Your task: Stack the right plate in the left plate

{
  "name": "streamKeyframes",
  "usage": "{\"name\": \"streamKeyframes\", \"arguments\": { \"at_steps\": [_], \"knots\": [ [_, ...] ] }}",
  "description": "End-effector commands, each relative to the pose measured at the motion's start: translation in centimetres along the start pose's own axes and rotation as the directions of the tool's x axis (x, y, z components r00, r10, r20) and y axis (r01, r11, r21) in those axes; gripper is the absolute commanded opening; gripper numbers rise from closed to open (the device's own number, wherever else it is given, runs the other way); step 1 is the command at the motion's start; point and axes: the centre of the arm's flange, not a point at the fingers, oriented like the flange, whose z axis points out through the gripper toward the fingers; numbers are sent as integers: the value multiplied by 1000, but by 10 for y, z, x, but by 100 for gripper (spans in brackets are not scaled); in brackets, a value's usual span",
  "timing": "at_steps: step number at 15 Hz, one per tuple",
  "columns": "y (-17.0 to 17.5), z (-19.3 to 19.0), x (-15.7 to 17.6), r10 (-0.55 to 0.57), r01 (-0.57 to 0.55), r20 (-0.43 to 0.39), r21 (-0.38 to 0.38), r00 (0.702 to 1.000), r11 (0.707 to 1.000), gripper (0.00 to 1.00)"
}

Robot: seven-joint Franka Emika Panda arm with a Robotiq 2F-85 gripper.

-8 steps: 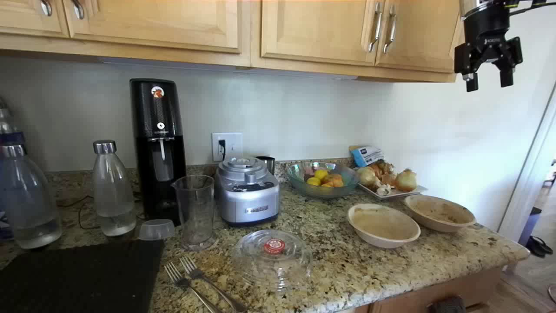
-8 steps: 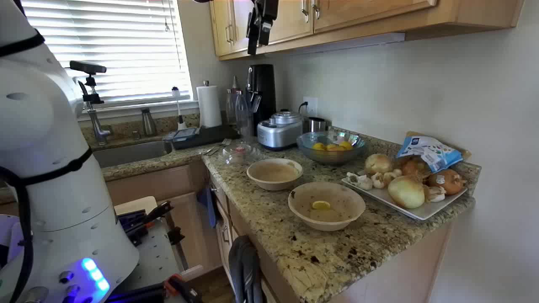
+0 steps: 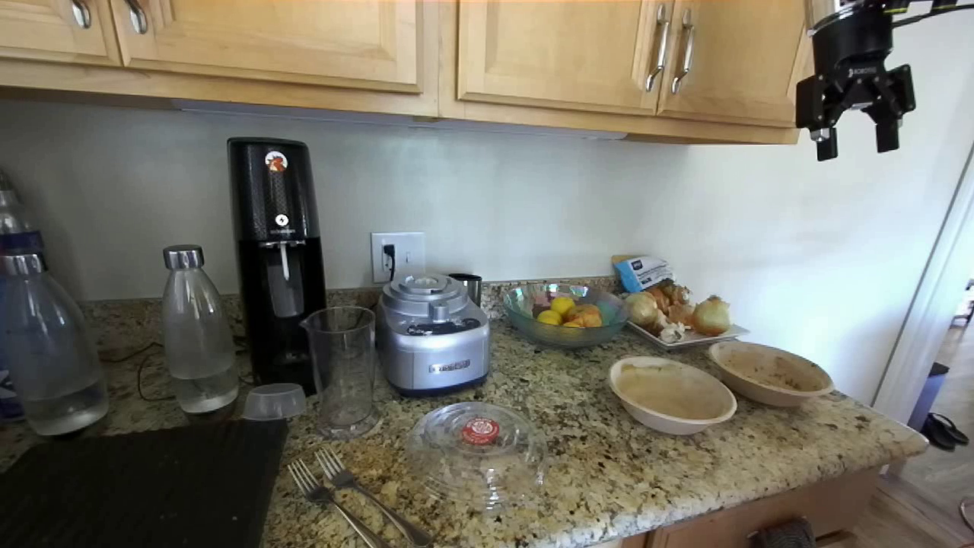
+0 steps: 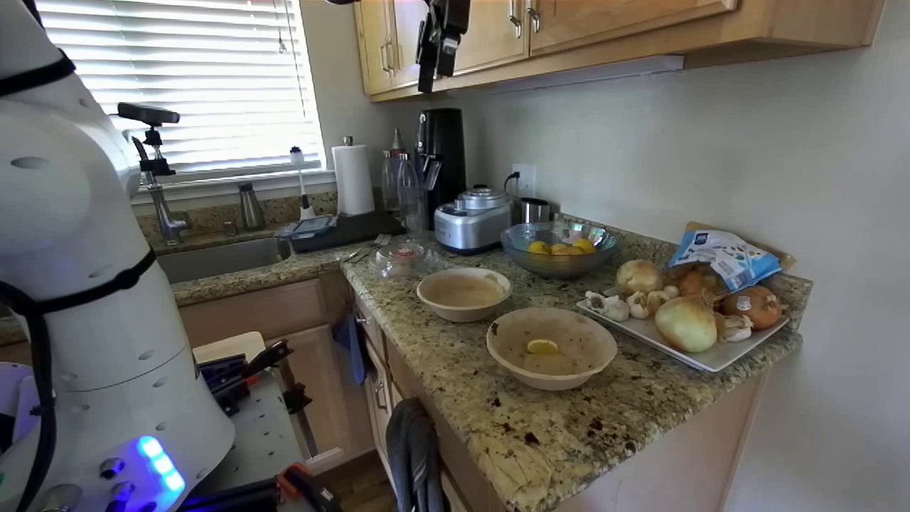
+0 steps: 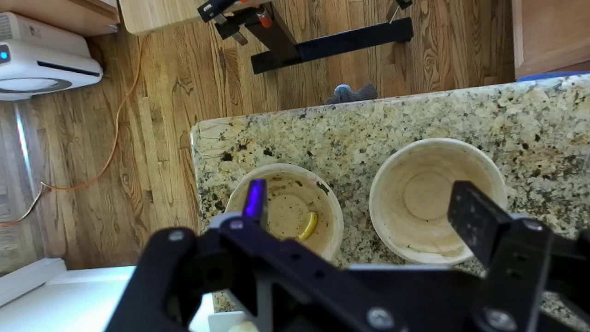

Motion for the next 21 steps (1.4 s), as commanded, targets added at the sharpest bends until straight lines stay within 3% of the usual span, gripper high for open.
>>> {"name": "streamKeyframes", "arguments": {
  "at_steps": [1, 4, 11, 17, 19, 21],
  "knots": [
    [7, 5, 1, -6, 6, -30, 19, 1000, 1000, 100],
    [28, 17, 12, -24, 30, -74, 77, 997, 997, 100],
    [92, 79, 43, -122, 139, -169, 93, 978, 986, 100],
    [125, 139, 51, -274, 279, -154, 14, 949, 960, 100],
    [128, 147, 48, -304, 306, -152, -8, 940, 952, 100],
    [121, 137, 55, -272, 277, -126, 23, 954, 960, 100]
  ]
}}
